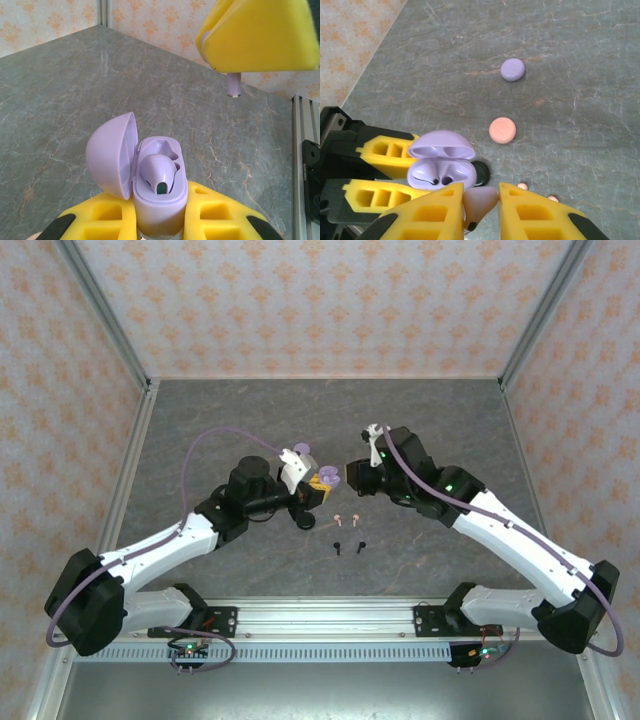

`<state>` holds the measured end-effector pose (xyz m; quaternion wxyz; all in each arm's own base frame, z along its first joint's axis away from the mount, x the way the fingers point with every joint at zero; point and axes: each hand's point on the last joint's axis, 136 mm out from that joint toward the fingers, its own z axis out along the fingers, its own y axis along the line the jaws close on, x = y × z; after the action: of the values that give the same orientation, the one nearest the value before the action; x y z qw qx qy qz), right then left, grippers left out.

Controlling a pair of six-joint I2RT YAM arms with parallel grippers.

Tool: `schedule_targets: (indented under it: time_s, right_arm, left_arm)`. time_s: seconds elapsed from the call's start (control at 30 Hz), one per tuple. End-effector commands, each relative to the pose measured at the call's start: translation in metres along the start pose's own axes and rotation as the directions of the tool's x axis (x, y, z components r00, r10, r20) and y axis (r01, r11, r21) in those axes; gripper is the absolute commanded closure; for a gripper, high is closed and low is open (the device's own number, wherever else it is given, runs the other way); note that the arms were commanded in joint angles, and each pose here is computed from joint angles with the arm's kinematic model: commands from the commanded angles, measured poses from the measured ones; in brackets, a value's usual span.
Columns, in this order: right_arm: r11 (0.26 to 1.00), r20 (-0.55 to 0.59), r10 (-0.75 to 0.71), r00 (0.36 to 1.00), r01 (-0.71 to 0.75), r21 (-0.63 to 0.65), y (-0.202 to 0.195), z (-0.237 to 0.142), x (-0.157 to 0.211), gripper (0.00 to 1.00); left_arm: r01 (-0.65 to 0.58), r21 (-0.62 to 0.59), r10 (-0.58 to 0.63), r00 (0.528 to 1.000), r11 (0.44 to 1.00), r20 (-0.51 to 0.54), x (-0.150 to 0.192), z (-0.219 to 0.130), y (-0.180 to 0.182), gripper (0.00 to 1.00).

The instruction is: Insert the wireless bluetooth earbuds into the charging case

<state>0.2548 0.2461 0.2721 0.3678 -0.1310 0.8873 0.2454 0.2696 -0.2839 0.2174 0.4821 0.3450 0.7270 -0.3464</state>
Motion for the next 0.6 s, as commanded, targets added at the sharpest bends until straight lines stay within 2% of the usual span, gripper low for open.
schedule_targets:
  time_s: [0.0,0.23,0.57]
  right_arm:
    - [1.0,0.087,-0.009,0.996,0.009,0.006,0.01,-0.007,-0.025,0.79]
    - [1.0,0.057,-0.019,0.998,0.019,0.001,0.018,0.017,-0.022,0.79]
    - [0.999,0.009,-0.027,1.0,0.027,-0.026,0.024,0.03,-0.013,0.79]
  left_arm:
    - [-0.026,-0.001,0.026,0.996,1.0,0.082,-0.028,-0.001,-0.003,1.0]
    - [-0.027,0.007,0.026,0.996,1.0,0.088,-0.029,-0.004,-0.006,1.0]
    - [-0.028,0.008,0.027,0.995,1.0,0.096,-0.032,-0.007,-0.007,1.0]
